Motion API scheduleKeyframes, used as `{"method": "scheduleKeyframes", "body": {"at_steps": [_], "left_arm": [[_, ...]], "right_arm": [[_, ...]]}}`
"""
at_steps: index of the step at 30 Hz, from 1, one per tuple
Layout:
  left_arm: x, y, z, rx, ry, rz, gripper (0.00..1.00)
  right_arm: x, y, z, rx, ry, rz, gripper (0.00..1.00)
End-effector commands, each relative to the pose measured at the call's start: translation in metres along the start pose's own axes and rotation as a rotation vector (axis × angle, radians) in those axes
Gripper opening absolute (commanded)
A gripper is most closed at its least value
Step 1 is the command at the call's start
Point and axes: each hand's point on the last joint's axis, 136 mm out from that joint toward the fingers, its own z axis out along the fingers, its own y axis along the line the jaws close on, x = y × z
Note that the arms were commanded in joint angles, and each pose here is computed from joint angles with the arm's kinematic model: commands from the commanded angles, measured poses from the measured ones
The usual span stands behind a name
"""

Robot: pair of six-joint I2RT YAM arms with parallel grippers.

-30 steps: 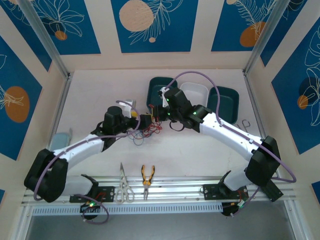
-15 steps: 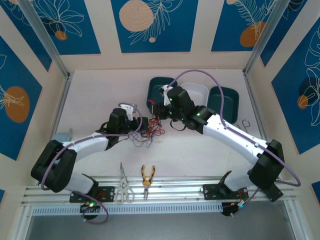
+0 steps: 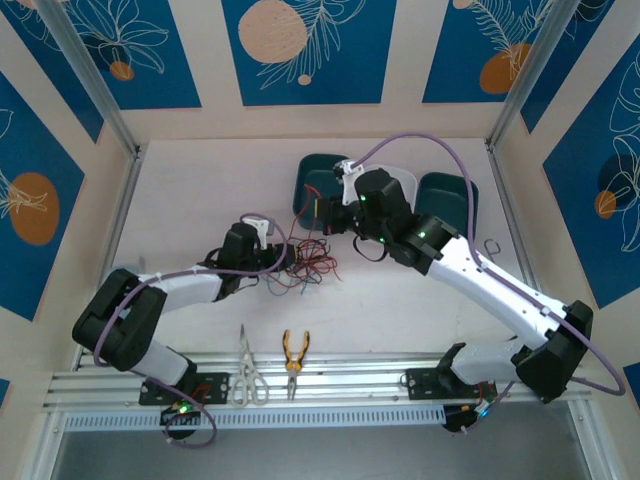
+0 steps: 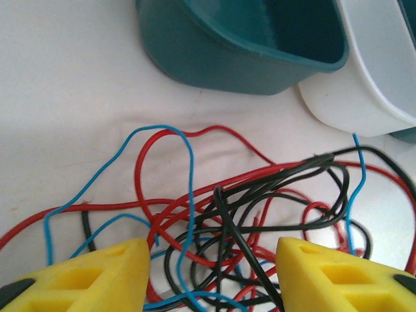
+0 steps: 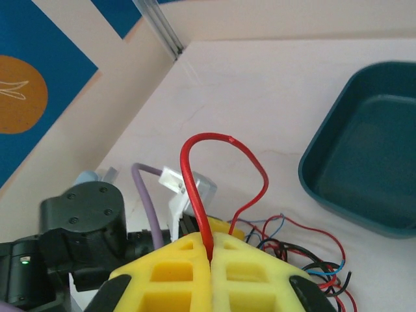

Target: Untangle the cables

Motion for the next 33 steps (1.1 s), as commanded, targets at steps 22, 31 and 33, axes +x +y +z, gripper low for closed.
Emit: {"method": "scheduleKeyframes", "body": {"at_steps": [22,31,33], "left_arm": [[0.020,0.012,0.002,-0.030,0.041,-0.019,0.52],[0.019,0.012,-0.001,-0.041,0.040,-0.010,0.50],[0.020,0.013,-0.002,-0.042,0.041,-0.009,0.50]], "right_arm": [[-0.102,0.050,-0.095,-0.106,-0.298,-0.178,0.00],[-0.133,0.050,-0.128,-0.034,-0.355,-0.232,0.00],[-0.140,0.051,-0.136,-0.026,-0.371,-0.246,0.00]]}}
